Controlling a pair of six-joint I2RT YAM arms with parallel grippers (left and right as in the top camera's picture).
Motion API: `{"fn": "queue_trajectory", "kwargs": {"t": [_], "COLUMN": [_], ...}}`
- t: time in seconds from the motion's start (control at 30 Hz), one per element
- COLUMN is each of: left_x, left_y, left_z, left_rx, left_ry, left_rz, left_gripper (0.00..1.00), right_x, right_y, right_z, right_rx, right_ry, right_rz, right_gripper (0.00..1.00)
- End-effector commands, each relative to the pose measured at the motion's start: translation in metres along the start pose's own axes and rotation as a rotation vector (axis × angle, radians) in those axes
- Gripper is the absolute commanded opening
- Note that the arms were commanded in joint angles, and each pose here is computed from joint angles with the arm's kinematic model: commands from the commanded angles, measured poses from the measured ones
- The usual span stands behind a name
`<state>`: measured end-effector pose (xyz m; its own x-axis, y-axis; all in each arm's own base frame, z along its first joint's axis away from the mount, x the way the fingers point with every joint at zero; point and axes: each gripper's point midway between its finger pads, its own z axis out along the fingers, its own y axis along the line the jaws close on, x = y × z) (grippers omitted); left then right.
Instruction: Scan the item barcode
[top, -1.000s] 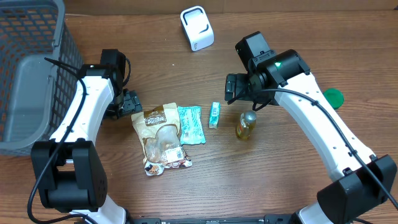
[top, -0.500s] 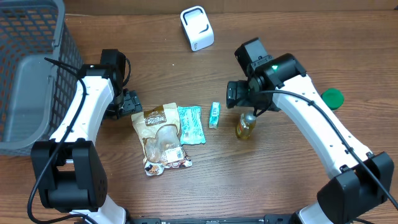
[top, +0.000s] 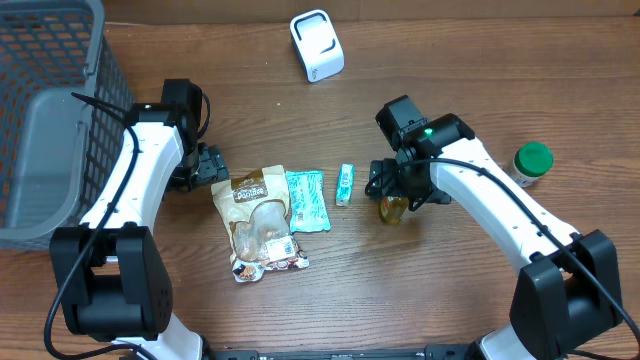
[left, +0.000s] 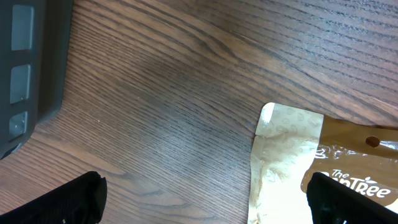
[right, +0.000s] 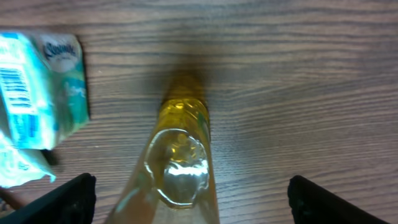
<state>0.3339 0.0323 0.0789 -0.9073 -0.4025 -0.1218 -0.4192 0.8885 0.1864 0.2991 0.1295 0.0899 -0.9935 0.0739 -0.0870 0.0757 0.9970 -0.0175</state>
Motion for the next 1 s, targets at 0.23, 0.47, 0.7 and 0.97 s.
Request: {"fn": "queue_trajectory", "kwargs": {"t": [0.23,0.47,0.7,0.97], "left_x": [-0.001,-0.001,-0.001,-0.001], "left_y": [0.004,0.004,0.004,0.004], "left_z": [0.003,0.003,0.003,0.003], "left_rx": [-0.023,-0.023,-0.023,-0.023], "left_ry": [0.001,0.000,0.000,0.000], "left_rz": [-0.008,-0.008,-0.008,-0.008], "left_gripper": [0.99,0.99,0.99,0.99], "right_x": [0.001,-0.010,-0.014,-0.008], "right_y": [0.002,0.006,0.012,0.014], "right_z": [-0.002,-0.016,-0.028,-0.028], "right_rx": [-0.024,-0.039,-0.082,-0.093], "right_ry": [-0.001,-0.049,-0.072,-0.047], "right_rz": [0.002,0.004,0.005,0.002], "right_gripper": [0.72,0.80,0.80,0.74]}}
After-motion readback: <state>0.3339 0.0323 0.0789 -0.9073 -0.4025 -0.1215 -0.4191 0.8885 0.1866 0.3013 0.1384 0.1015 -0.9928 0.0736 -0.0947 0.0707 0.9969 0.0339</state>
